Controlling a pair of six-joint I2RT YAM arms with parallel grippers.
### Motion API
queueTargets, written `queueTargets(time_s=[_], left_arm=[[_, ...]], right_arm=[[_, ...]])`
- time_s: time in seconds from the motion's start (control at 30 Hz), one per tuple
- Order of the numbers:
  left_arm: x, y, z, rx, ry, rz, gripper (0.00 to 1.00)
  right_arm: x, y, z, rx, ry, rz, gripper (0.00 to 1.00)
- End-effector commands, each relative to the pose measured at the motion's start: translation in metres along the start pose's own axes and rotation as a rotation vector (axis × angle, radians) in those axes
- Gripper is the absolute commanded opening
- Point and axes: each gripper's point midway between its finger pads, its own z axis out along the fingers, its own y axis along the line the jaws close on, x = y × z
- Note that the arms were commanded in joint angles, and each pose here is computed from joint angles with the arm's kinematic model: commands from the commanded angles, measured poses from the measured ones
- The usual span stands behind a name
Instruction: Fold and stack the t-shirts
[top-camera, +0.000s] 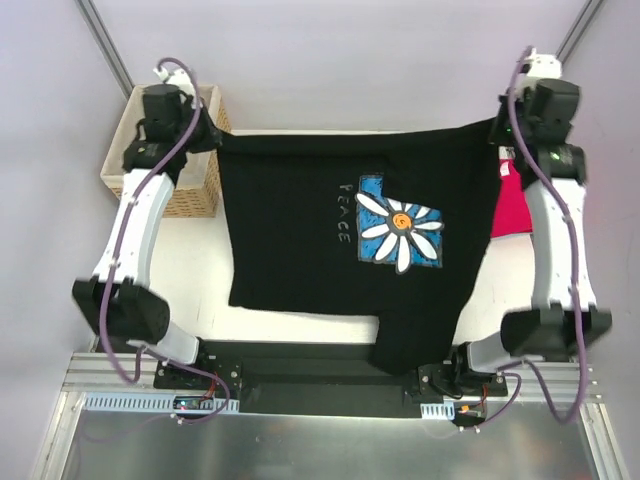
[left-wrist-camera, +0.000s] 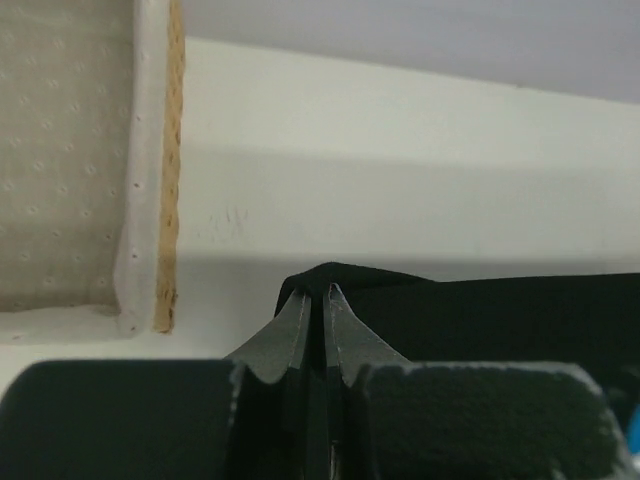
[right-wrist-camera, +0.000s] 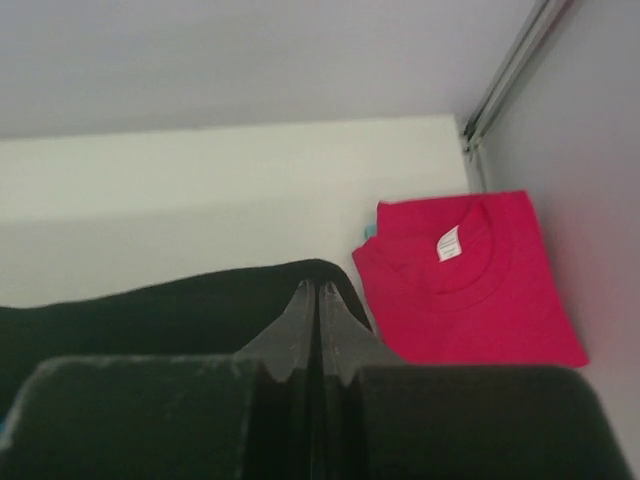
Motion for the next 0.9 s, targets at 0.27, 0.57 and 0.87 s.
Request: queueTargets(time_s=[0.27, 0.57, 0.87], left_arm=[[0.066, 0.03, 0.107, -0.034, 0.091, -0.055, 0.0], [0.087, 0.031, 0.118, -0.029, 0.12, -0.059, 0.0], [0.088, 0.031, 0.109, -0.04, 0.113, -0.047, 0.0]], right_arm=[[0.084, -0.003, 0.142, 0.002, 0.139, 0.077, 0.0], [0.1, 0.004, 0.166, -0.022, 0.163, 0.115, 0.0], [0.095, 0.006, 0.158, -0.027, 0.146, 0.124, 0.0]])
